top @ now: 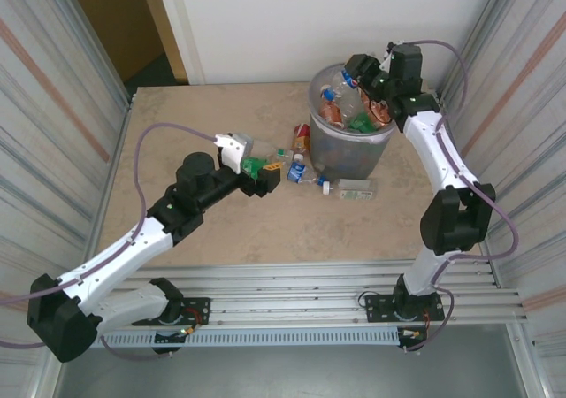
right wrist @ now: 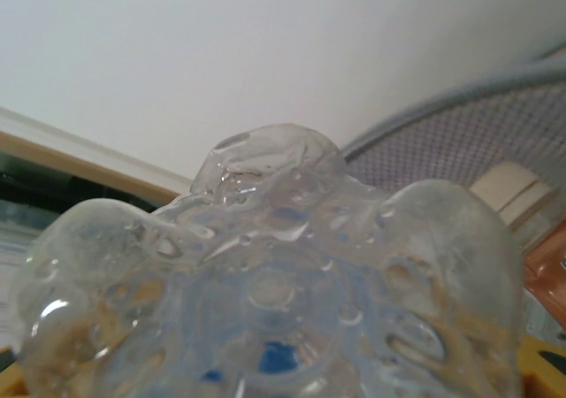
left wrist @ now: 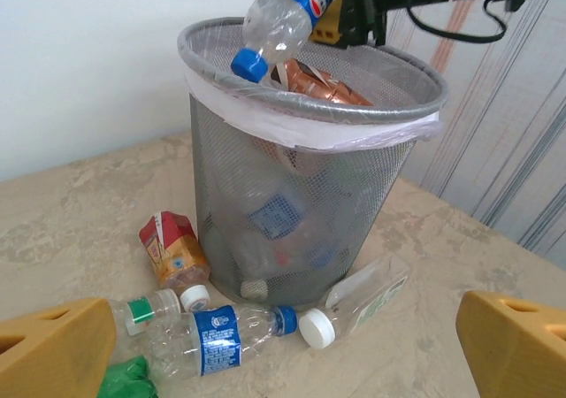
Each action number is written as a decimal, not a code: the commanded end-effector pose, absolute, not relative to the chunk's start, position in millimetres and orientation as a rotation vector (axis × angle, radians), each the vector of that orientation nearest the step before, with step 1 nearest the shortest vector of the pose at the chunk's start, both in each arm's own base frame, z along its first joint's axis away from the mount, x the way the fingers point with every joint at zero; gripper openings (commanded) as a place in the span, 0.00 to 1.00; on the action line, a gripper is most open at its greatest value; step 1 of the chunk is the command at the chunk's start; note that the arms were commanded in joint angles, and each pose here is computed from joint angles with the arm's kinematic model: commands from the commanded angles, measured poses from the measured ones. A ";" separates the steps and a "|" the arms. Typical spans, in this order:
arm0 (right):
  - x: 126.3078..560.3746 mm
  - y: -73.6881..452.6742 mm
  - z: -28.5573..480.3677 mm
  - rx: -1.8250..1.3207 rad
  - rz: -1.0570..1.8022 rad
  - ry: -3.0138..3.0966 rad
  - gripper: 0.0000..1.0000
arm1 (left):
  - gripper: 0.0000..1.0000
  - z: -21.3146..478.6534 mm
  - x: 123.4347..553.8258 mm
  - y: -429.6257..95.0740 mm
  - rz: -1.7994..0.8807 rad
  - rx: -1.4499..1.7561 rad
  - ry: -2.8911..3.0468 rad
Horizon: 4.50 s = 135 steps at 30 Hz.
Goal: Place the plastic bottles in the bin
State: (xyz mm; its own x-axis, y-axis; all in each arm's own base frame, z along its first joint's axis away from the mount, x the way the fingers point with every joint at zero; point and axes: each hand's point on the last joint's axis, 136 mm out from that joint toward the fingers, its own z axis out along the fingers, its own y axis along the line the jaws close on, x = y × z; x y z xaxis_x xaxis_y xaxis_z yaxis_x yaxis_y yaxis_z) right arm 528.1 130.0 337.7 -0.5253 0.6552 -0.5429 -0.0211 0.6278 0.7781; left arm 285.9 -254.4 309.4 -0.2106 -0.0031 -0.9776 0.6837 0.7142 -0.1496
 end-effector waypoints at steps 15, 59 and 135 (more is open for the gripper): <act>515.9 125.3 337.5 0.497 0.760 2.032 0.88 | 0.99 313.1 287.5 -252.8 -0.701 0.516 1.671; 529.0 128.2 352.9 0.136 0.372 2.155 0.58 | 0.99 297.7 290.5 -252.4 -0.713 0.481 1.704; 331.3 32.8 366.5 0.400 0.224 2.058 0.98 | 0.99 103.3 428.3 -174.1 -0.277 1.093 2.340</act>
State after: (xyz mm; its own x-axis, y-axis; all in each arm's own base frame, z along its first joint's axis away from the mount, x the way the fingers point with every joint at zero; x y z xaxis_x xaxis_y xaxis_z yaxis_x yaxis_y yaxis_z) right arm 330.6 39.9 359.7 -0.5005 0.3318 -0.7996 0.1531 0.9430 0.2955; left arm 426.3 -161.7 107.8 -0.6012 0.5923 -0.5364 0.6802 0.7316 0.0453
